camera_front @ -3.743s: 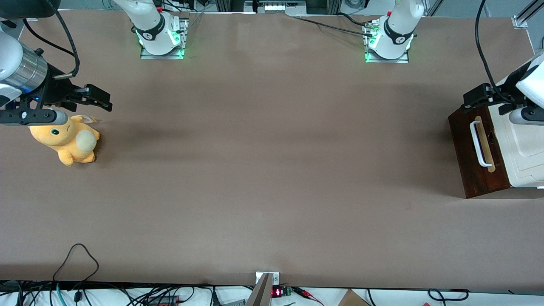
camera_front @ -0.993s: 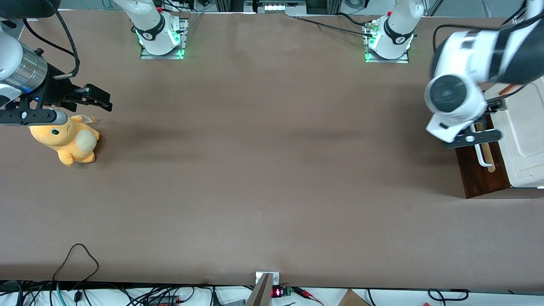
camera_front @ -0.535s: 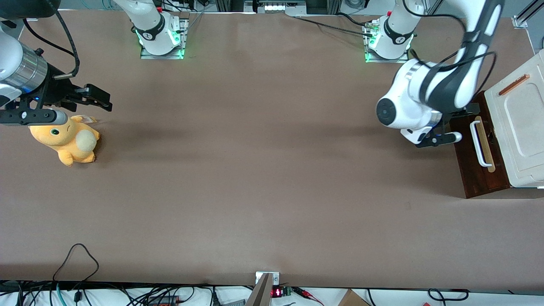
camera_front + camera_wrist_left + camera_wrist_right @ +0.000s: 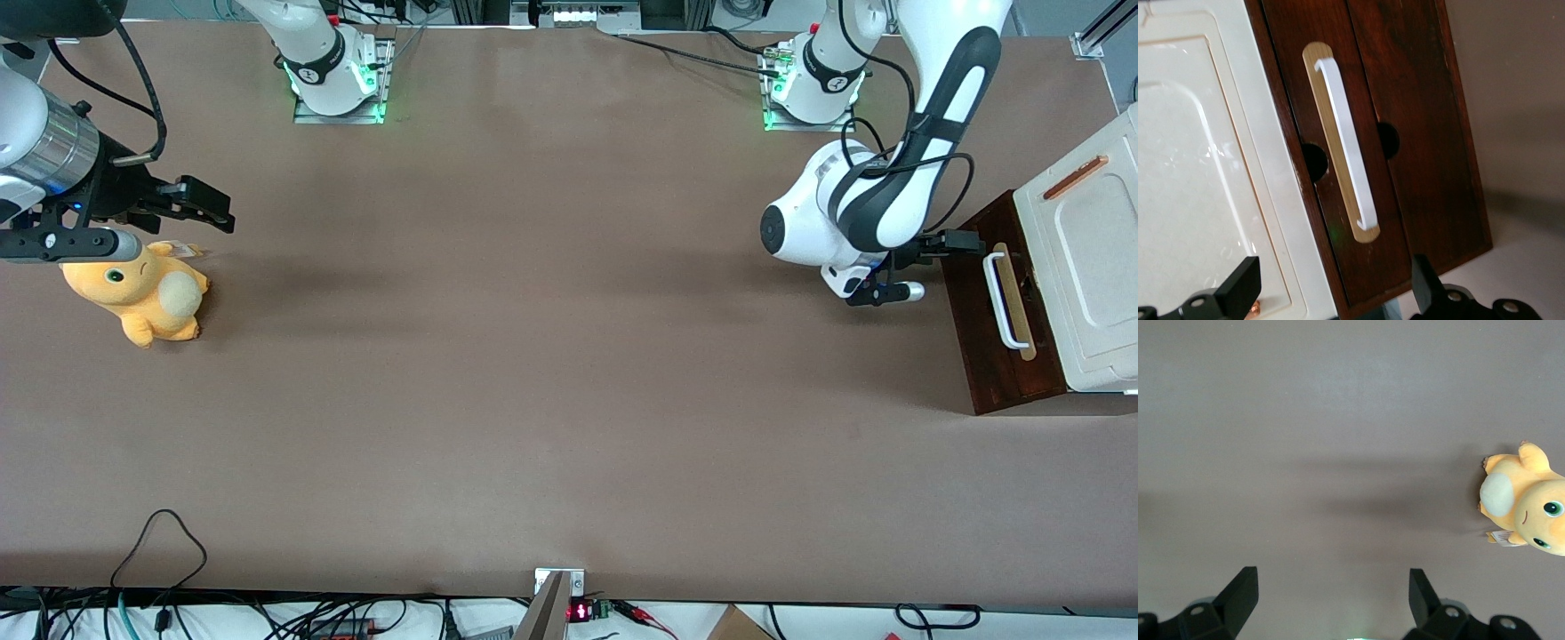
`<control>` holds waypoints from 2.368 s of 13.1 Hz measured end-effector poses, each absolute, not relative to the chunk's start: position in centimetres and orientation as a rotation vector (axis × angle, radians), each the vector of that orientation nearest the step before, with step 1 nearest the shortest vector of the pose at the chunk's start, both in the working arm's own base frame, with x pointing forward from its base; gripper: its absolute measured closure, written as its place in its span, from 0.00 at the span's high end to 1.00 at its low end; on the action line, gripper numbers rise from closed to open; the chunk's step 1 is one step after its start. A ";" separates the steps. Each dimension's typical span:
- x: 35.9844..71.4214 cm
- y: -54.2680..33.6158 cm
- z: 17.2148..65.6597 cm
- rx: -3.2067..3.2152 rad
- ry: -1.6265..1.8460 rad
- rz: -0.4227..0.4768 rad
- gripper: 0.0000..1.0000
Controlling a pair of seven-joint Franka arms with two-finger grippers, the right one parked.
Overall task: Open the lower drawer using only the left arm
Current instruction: 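Lower the open left gripper to the white drawer handle, then close the left gripper around the white bar handle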
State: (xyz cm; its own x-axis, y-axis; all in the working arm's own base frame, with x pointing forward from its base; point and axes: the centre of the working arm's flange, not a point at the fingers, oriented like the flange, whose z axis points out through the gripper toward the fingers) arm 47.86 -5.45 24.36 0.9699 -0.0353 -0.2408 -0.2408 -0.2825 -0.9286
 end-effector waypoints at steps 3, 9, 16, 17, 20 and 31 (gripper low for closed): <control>48.3 -4.2 22.3 -1.779 0.257 0.158 1.00; 50.8 1.4 19.5 -1.744 0.231 0.171 0.97; 51.7 3.6 18.8 -1.787 0.205 0.115 0.93; 51.7 3.7 18.8 -1.778 0.200 0.104 0.93; 50.6 4.0 18.0 -1.709 0.164 0.020 0.89; 49.4 3.9 16.4 -1.682 0.158 -0.023 0.51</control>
